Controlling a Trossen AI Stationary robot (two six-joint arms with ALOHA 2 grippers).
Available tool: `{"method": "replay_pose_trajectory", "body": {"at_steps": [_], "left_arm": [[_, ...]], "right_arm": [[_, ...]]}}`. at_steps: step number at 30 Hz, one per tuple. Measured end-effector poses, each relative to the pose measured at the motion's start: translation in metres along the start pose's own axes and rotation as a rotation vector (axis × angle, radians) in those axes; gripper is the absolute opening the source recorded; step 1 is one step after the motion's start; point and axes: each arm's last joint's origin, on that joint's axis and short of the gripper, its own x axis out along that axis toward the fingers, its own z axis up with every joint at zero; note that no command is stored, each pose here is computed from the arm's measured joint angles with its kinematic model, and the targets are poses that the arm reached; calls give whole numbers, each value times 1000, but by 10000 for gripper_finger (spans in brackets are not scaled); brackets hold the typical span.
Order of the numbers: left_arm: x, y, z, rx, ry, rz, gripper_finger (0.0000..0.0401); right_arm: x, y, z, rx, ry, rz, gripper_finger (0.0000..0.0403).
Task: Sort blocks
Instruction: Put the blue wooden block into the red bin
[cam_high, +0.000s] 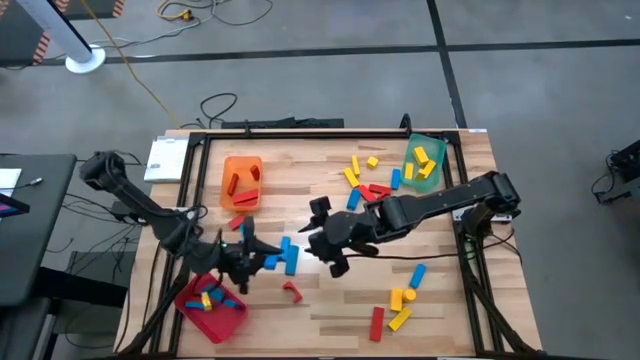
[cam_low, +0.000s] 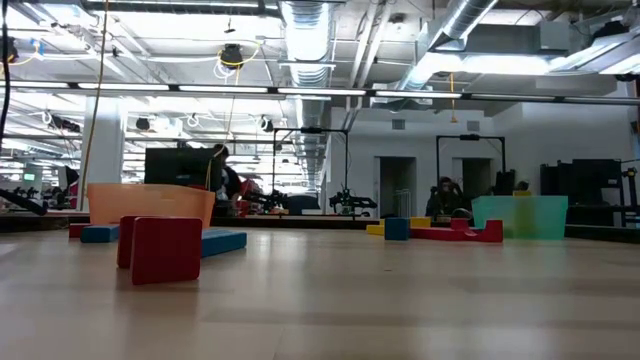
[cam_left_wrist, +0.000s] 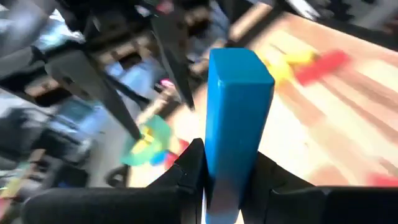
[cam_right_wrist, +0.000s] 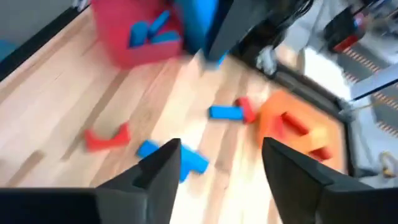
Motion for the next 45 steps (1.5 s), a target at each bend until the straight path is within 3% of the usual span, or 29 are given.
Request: {"method": "replay_pose_trajectory", "body": {"at_steps": [6, 13, 19, 28, 37, 45], "left_arm": [[-28, 13, 4, -120, 96, -307, 53], [-42, 15, -5, -310, 317, -528, 53], [-48, 9, -16, -422, 492, -564, 65], [-54, -11, -22, -530, 593, -647, 62], [-59, -45, -20, -494, 714, -706, 63], [-61, -79, -26, -368, 869, -757, 63]], "right_arm": [[-3, 21, -5, 51, 77, 142, 254], [9, 39, -12, 238, 38, 262, 254], [21, 45, -23, 353, 31, 260, 254], [40, 59, -27, 438, -22, 268, 254], [87, 89, -44, 534, 48, 280, 254], [109, 97, -49, 686, 23, 175, 232]]}}
